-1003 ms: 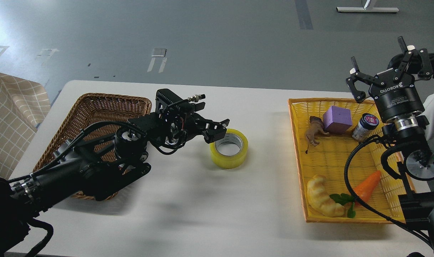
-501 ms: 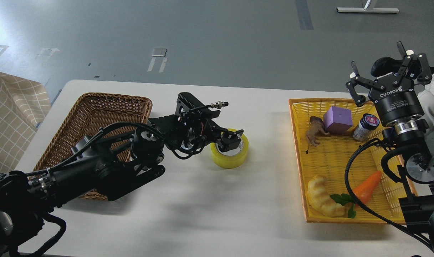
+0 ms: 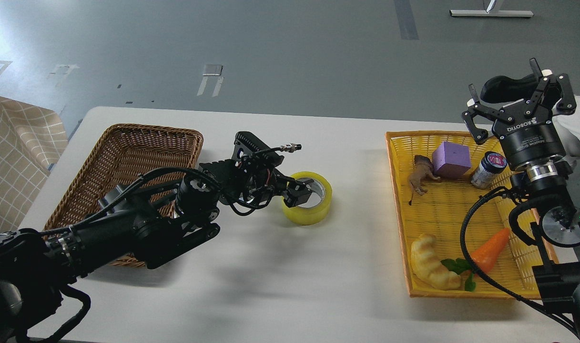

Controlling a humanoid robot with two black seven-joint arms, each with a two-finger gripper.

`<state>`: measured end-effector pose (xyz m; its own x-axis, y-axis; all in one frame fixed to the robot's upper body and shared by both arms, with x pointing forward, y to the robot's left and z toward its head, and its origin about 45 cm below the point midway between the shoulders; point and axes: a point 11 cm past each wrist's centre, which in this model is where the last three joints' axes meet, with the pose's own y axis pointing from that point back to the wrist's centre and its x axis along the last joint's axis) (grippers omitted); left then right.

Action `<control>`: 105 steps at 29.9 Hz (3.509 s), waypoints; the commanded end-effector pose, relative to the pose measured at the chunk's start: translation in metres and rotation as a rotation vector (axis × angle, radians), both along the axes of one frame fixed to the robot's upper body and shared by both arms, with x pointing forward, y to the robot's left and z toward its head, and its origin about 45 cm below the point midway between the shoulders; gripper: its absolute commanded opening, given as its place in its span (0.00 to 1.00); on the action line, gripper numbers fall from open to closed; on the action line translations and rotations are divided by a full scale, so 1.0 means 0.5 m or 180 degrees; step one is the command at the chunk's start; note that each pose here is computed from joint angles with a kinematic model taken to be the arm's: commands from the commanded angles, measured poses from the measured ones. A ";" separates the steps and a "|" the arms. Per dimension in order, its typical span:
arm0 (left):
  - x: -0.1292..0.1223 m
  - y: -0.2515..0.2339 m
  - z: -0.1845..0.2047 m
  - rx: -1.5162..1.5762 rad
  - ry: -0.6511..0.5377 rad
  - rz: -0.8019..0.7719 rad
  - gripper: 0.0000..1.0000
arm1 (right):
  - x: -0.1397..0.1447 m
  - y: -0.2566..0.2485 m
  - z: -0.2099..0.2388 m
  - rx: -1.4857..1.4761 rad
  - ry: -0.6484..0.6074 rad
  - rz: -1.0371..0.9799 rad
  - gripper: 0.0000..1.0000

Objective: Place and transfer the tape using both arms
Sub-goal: 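Grasp the tape roll rim with the left gripper, then lift the tape roll and lower it into the wicker basket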

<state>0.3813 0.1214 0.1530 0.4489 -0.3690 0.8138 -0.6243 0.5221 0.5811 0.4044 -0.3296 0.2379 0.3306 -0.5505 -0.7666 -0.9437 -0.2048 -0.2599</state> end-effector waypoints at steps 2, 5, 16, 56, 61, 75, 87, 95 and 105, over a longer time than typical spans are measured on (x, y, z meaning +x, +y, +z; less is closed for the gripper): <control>0.000 0.004 -0.004 0.0033 0.0041 0.0017 0.80 | 0.000 -0.001 0.000 -0.0004 -0.0001 -0.0001 1.00; -0.002 0.003 -0.007 0.0030 0.0052 0.0016 0.80 | 0.000 -0.001 -0.001 -0.0008 0.0004 -0.0003 1.00; 0.001 0.015 -0.028 0.0064 0.0138 0.0107 0.78 | -0.002 -0.004 -0.007 -0.0012 0.0031 -0.0014 1.00; 0.033 -0.014 0.100 -0.0195 -0.0073 -0.0090 0.00 | -0.004 -0.008 -0.012 -0.0014 0.0052 -0.0028 1.00; 0.082 0.027 0.193 -0.0374 -0.0156 0.0067 0.00 | -0.005 -0.010 -0.013 -0.0019 0.0057 -0.0030 1.00; 0.105 0.396 0.327 -0.0209 -0.0305 0.0692 0.00 | -0.007 -0.007 -0.017 -0.0005 0.0072 -0.0029 1.00; 0.026 0.572 0.273 0.0001 -0.0281 0.1020 0.00 | -0.006 -0.006 -0.019 -0.0002 0.0078 -0.0026 1.00; -0.028 0.616 0.201 0.0077 -0.0056 0.1106 0.00 | -0.006 -0.007 -0.018 -0.0005 0.0075 -0.0032 1.00; -0.083 0.638 0.125 0.0121 0.0011 0.1077 0.00 | -0.006 -0.006 -0.019 -0.0002 0.0079 -0.0026 1.00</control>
